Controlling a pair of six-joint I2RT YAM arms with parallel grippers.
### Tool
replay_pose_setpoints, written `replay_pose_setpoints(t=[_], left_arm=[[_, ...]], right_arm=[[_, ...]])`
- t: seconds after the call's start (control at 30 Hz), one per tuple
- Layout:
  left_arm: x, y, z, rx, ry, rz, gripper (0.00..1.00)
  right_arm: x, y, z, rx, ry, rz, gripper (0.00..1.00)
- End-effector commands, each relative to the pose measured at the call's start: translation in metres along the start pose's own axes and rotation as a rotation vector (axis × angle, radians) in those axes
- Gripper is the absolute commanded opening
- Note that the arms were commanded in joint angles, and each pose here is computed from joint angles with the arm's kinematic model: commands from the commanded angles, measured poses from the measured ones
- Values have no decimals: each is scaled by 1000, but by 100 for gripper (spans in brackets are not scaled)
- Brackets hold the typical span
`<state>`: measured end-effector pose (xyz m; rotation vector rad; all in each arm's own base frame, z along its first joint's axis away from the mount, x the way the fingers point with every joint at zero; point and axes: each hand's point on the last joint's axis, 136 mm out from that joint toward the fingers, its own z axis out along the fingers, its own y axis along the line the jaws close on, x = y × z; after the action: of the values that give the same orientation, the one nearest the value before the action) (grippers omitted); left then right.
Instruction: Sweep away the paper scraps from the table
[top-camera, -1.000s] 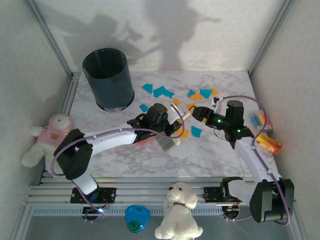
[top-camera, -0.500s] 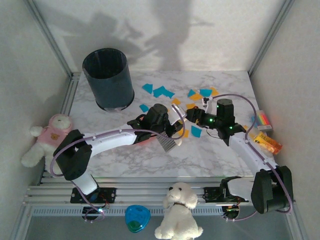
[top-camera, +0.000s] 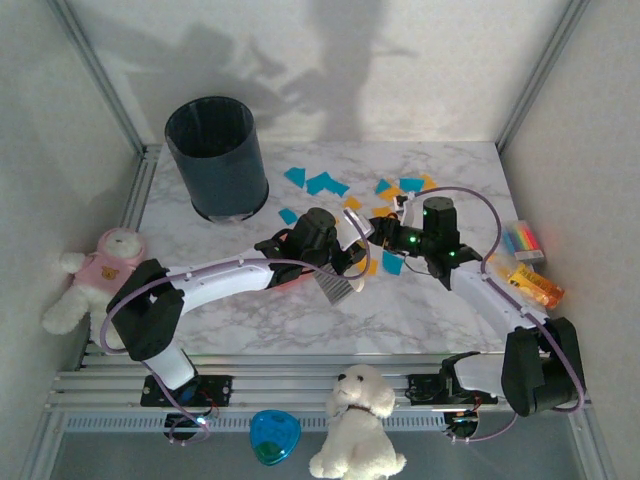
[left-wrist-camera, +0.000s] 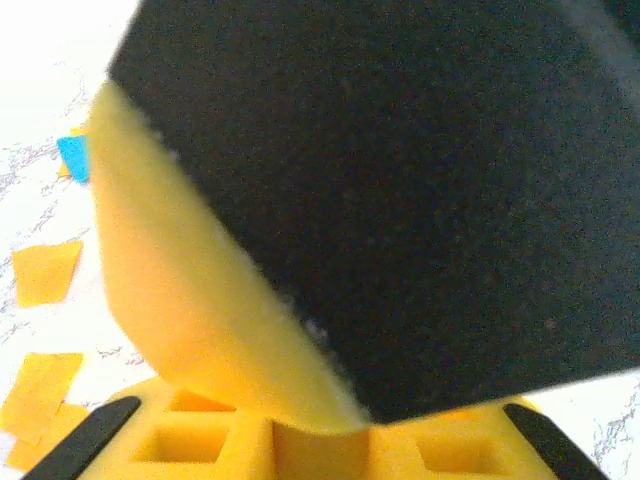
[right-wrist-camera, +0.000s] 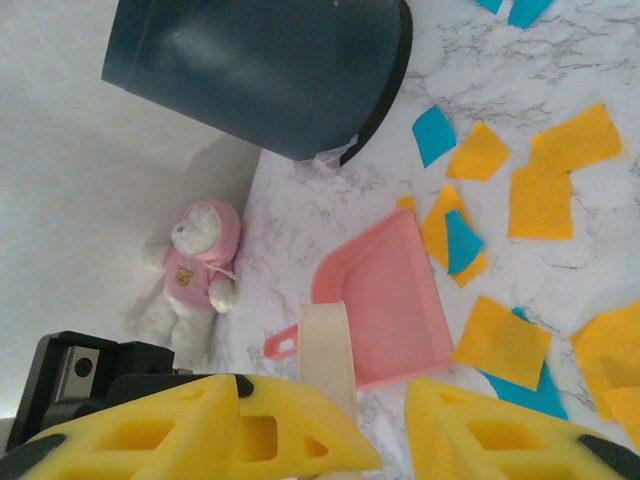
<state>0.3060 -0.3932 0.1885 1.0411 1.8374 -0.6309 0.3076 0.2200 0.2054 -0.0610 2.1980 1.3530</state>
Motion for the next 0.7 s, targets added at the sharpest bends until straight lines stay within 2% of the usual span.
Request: replay_pose_setpoints(t=[0.0,0.2,0.37,0.43,0.5,0.57,0.67], left_arm=[[-19,-11,-9,33,-69,27,21],[-18,-10,-9,29,-64,30,21],[-18,-9,-9,23,-60,30,21],[-18,-9,-11,24,-61,30,25],[-19,-10,-13,29,-65,31,29],[-21,-11,-16,29,-68,25,41],[-21,-9,-23,20,-63,18,48]], right_arm=[[-4,7,5,-25,-13,-13,46],[1,5,9,-15,2,-10,41],[3,-5,9,31,-5,3,30],[1,-7,8,52,-18,2,23],[-3,-8,5,72,-39,0,20],[-8,-9,1,99,-70,-5,17],[-15,-9,-7,134,-116,-20,12]])
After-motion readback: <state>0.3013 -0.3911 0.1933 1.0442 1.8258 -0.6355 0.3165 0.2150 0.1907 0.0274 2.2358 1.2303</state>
